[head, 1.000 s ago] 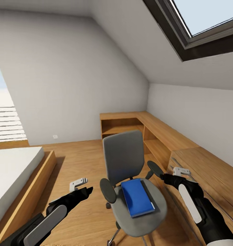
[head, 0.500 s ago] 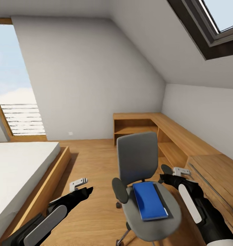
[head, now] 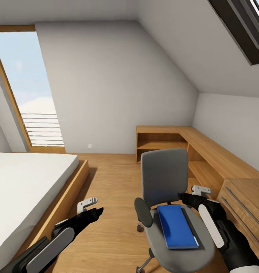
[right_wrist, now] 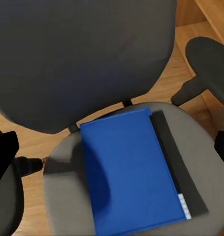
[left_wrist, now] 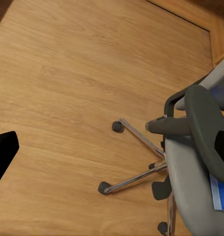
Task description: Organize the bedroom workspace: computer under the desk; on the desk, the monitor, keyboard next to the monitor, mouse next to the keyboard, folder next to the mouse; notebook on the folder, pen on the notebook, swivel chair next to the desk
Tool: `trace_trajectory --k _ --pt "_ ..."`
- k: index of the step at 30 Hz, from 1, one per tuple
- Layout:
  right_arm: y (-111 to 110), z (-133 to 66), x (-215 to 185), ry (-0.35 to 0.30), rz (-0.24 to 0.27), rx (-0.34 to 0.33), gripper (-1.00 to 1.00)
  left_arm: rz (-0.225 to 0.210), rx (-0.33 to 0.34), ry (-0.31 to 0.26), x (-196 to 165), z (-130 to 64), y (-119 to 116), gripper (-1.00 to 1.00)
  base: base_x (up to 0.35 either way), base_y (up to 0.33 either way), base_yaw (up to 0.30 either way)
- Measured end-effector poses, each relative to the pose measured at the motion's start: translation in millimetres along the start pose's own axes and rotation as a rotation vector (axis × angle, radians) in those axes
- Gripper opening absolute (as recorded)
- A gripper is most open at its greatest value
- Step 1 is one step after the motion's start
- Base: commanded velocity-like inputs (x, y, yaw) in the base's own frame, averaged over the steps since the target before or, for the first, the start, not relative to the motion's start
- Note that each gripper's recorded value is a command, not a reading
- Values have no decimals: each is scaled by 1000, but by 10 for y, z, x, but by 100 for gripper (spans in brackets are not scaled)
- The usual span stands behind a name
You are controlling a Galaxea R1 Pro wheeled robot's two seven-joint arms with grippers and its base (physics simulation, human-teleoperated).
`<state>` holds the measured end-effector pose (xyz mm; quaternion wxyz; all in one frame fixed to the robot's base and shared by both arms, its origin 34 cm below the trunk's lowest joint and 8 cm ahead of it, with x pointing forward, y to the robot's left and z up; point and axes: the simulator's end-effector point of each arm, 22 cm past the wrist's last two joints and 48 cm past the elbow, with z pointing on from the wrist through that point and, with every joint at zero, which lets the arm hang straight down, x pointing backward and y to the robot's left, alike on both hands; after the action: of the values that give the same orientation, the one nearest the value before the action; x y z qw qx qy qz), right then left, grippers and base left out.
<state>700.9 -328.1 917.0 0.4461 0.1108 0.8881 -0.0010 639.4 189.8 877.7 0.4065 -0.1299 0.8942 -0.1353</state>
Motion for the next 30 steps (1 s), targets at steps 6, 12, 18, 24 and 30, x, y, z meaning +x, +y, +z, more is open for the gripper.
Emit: trace_trajectory --k 6,12,18,24,30 --pt "-25 39 79 17 -1 5 100 1 0 -1 -1 -1 0 100 41 0 1" --pt "-72 100 221 47 -2 15 100 1 0 -2 -3 -5 0 100 279 0 0" --pt "-150 182 387 76 4 33 100 1 0 -2 -3 -5 0 100 300 0 0" --pt "-167 202 419 79 6 37 100 1 0 -1 -1 -3 -4 100 185 -63 0" --pt "-210 251 443 63 17 47 100 0 2 -1 -1 -2 -5 100 153 -199 0"
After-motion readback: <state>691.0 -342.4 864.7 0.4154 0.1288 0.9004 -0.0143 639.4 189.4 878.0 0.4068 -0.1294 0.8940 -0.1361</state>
